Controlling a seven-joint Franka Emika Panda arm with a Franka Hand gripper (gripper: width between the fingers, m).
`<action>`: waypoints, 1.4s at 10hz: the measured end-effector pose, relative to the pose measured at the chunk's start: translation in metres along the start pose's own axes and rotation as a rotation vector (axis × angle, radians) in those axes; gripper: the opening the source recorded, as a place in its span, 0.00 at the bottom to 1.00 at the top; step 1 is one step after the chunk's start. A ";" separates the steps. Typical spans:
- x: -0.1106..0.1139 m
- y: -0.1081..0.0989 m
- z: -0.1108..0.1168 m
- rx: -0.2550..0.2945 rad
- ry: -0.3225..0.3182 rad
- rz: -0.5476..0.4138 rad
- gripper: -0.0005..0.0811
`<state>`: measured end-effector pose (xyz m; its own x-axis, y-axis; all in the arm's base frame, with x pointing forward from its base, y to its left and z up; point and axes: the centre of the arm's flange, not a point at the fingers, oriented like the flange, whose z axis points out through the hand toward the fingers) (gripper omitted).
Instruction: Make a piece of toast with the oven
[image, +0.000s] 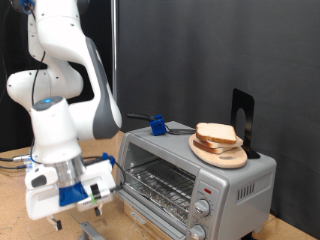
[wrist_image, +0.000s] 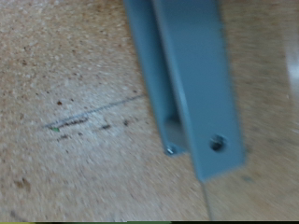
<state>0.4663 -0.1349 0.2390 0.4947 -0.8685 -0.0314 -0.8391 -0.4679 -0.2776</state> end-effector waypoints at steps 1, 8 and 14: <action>-0.004 0.001 -0.011 0.021 -0.023 0.001 1.00; -0.025 -0.010 -0.069 0.173 -0.215 -0.143 1.00; -0.040 -0.016 -0.135 0.267 -0.237 -0.133 1.00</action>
<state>0.4291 -0.1144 0.3746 0.6599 -0.7267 -0.1911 -0.6913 -0.4875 -0.5333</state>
